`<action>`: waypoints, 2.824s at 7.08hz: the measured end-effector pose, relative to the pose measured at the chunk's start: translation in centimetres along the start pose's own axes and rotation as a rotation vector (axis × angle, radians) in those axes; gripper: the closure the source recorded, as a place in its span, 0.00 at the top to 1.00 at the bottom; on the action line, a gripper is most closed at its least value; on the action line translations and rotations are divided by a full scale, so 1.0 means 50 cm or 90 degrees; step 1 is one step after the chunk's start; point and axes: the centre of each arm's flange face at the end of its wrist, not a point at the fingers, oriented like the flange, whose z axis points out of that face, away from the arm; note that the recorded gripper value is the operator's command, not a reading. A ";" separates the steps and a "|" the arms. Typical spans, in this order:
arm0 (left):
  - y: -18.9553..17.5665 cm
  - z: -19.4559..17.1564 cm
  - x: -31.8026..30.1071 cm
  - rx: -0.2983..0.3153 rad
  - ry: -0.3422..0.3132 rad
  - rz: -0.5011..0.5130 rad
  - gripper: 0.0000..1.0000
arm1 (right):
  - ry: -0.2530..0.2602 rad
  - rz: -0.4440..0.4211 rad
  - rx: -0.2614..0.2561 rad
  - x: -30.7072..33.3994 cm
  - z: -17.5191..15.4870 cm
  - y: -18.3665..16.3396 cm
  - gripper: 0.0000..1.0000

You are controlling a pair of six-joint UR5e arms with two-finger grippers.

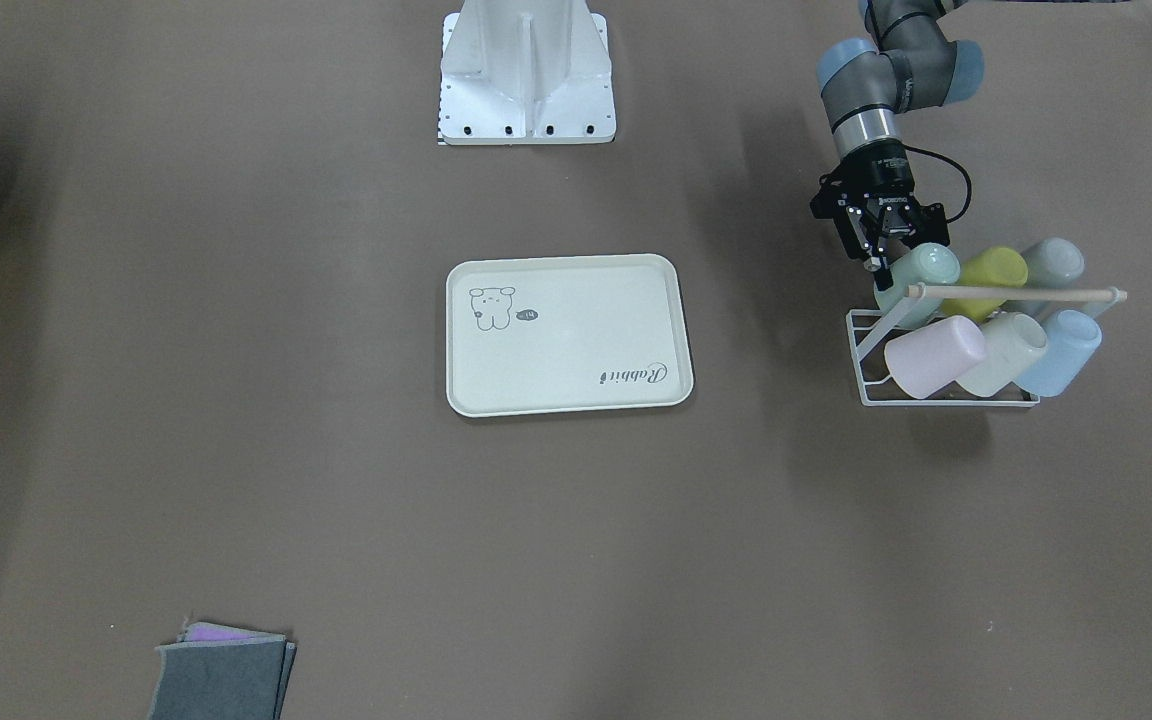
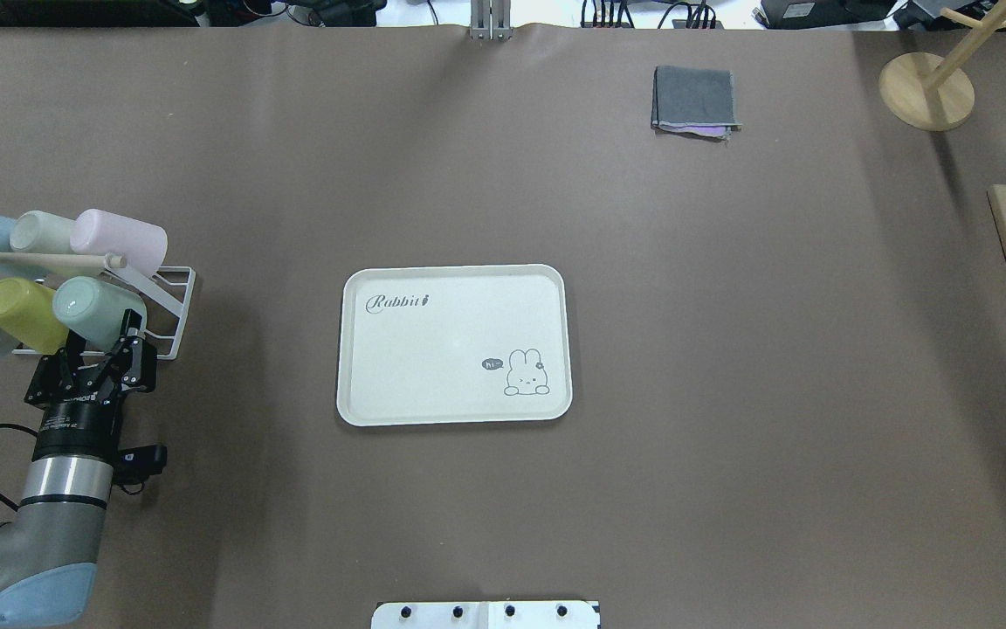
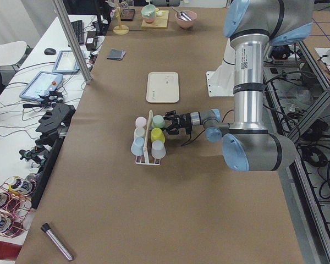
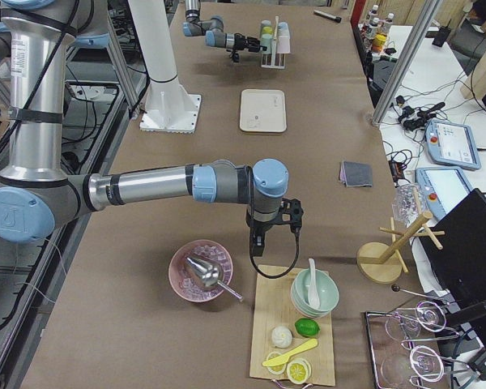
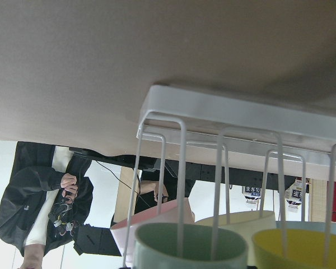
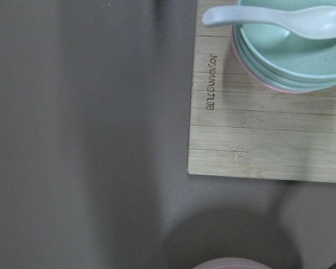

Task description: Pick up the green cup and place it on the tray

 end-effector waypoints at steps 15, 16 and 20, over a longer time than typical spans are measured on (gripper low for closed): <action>0.209 -0.048 -0.001 0.016 -0.037 -0.072 0.75 | -0.006 0.014 0.016 0.016 -0.023 0.015 1.00; 0.224 -0.052 -0.006 0.016 -0.042 -0.089 0.73 | -0.005 0.014 0.016 0.018 -0.023 0.015 1.00; 0.287 -0.071 -0.021 0.052 -0.072 -0.397 0.73 | -0.002 0.018 0.012 0.025 -0.017 0.017 1.00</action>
